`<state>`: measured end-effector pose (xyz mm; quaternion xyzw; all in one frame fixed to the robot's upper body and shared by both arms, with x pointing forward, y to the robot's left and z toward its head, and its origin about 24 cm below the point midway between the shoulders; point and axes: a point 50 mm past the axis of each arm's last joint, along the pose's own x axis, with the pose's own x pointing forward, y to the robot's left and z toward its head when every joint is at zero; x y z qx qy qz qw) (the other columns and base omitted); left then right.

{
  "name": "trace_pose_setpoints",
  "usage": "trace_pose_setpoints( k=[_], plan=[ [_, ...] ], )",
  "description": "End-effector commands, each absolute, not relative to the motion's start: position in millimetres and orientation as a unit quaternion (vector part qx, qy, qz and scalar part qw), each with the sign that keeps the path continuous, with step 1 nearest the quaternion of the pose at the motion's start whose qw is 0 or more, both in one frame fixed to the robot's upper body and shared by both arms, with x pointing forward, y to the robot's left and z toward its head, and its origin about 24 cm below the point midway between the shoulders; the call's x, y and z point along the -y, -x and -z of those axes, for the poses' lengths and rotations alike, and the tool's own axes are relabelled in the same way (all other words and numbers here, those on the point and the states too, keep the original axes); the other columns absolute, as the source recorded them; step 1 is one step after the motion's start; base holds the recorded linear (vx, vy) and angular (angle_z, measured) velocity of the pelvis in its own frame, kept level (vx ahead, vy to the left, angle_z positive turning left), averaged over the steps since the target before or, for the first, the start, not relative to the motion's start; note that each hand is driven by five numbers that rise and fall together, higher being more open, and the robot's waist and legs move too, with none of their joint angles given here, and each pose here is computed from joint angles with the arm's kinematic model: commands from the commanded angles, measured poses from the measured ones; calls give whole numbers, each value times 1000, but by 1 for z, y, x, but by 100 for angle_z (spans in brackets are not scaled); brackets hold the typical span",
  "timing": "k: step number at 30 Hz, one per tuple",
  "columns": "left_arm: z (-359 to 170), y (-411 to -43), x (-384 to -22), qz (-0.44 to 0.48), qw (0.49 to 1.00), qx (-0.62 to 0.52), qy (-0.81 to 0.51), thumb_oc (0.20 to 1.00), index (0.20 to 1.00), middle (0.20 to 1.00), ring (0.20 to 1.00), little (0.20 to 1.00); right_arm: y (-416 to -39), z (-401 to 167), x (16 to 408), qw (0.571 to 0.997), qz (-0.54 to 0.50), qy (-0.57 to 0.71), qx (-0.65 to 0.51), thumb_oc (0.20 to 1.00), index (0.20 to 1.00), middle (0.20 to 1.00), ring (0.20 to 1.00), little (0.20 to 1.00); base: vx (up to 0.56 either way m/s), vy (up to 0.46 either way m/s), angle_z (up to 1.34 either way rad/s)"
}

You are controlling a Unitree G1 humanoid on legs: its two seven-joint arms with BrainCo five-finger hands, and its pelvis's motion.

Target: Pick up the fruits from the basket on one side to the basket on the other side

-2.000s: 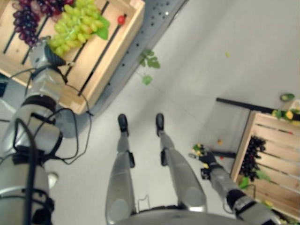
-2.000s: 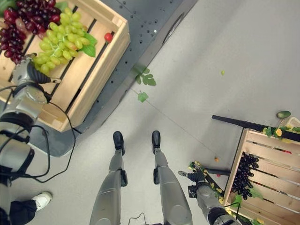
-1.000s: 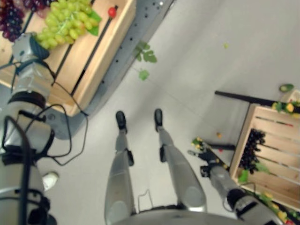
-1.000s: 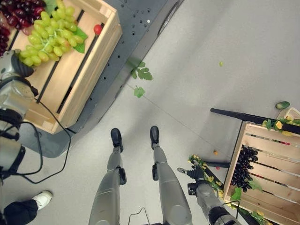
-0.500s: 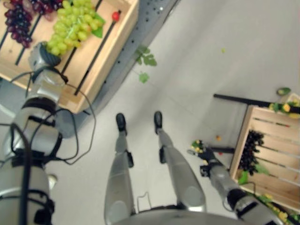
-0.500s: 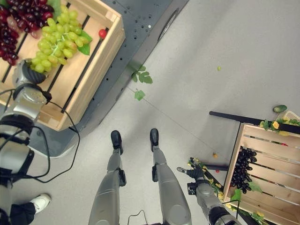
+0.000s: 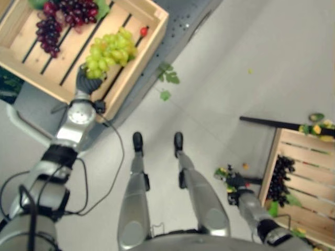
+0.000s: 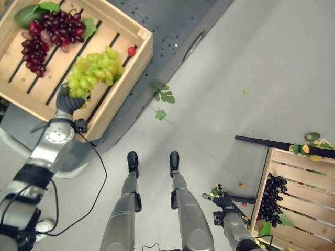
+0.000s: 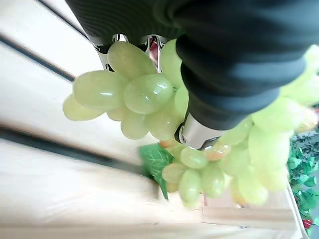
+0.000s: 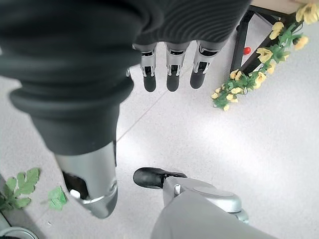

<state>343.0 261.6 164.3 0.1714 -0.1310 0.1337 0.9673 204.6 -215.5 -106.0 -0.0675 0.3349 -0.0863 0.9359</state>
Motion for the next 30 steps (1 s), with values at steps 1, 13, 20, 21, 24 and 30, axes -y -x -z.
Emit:
trace_pose_setpoints(
  k=[1, 13, 20, 21, 24, 30],
  plan=[
    [-200, -339, -263, -131, 961, 217, -114, 200, 200, 200, 200, 200, -186, 113, 229, 923, 101, 80, -363, 1000, 1000, 1000, 1000, 1000, -18, 7, 4],
    [-193, -310, -261, -70, 968, 231, -61, 200, 200, 200, 200, 200, -176, 120, 235, 910, 90, 99, -392, 1000, 1000, 1000, 1000, 1000, -2, -5, 3],
    [-183, -288, -262, -24, 975, 218, -33, 200, 200, 200, 200, 200, -216, 74, 225, 958, 28, 127, -255, 1000, 1000, 1000, 1000, 1000, 15, -5, 2],
    [-184, -285, -262, -18, 975, 219, -33, 200, 200, 200, 200, 200, -223, 60, 223, 966, 13, 132, -221, 1000, 1000, 1000, 1000, 1000, 0, 0, 0],
    [-182, -281, -259, -6, 976, 216, -30, 200, 200, 200, 200, 200, -237, 32, 219, 978, -9, 140, -152, 1000, 1000, 1000, 1000, 1000, 0, 0, 0],
    [-170, -275, -245, 36, 980, 193, -28, 200, 200, 200, 200, 200, -264, -38, 203, 981, -71, 181, 4, 1000, 1000, 1000, 1000, 1000, 37, 6, 0]
  ],
)
